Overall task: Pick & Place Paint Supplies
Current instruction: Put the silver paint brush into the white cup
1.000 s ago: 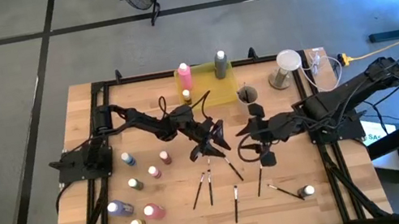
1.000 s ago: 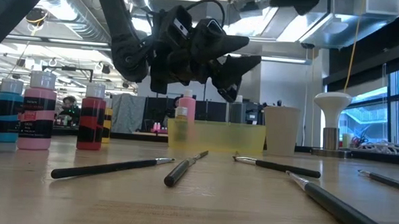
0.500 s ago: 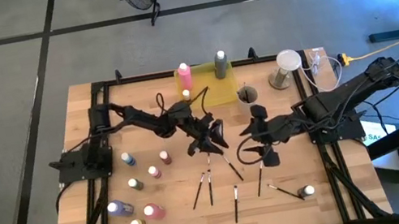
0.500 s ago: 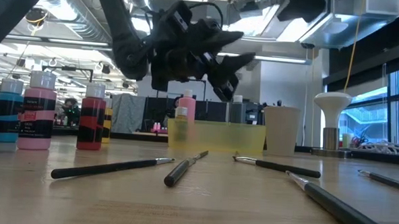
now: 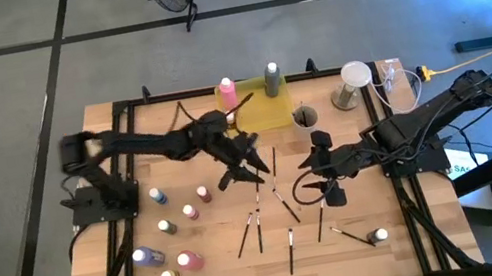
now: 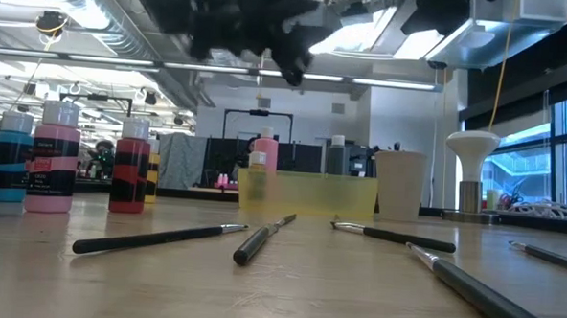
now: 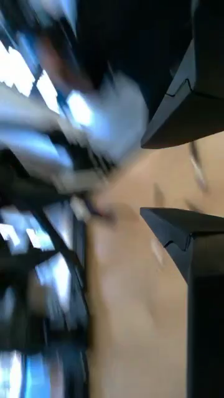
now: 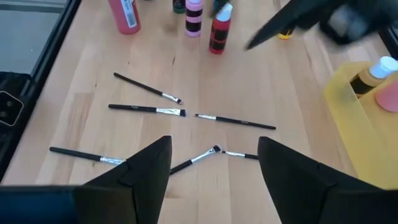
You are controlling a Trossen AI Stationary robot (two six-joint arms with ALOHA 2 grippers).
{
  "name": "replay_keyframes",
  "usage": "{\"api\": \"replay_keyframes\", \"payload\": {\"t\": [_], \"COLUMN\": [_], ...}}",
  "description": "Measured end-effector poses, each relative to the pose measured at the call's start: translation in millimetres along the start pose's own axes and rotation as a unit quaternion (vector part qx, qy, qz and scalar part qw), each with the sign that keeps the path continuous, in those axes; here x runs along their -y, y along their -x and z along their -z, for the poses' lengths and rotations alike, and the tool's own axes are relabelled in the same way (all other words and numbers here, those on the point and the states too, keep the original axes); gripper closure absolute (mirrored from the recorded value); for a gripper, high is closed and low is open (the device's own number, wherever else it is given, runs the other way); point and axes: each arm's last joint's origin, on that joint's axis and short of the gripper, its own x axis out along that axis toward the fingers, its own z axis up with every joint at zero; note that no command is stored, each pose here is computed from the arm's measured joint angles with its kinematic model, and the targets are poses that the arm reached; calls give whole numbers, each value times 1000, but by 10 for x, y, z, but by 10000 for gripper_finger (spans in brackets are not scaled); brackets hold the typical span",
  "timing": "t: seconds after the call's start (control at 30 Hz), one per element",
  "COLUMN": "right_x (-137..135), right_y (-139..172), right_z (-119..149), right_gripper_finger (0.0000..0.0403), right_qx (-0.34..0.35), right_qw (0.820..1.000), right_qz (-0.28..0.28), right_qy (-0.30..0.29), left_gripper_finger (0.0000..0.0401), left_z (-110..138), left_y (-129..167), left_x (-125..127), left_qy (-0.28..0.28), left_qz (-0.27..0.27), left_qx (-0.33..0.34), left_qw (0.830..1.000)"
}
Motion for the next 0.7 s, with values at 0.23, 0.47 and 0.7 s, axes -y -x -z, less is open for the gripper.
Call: {"api": "replay_keyframes", "payload": {"t": [0.23, 0.47, 0.7], "right_x": [-9, -7, 11], "right_y": [4, 4, 1], "right_z": [21, 29, 25], "right_gripper_finger": [159, 159, 159], "right_qx": [-9, -13, -10], "right_qw": [1000, 999, 998], "right_qz": [0, 0, 21], "right_qy": [9, 39, 56], "left_gripper_finger": [253, 249, 254], "left_z": [-139, -161, -22], "left_y": [335, 453, 436], "left_x": [569, 904, 910], "left_qy": [-123, -88, 97], "left_qz": [-203, -207, -305], "left_qx": [-133, -158, -171], "left_qw": [962, 961, 932]}}
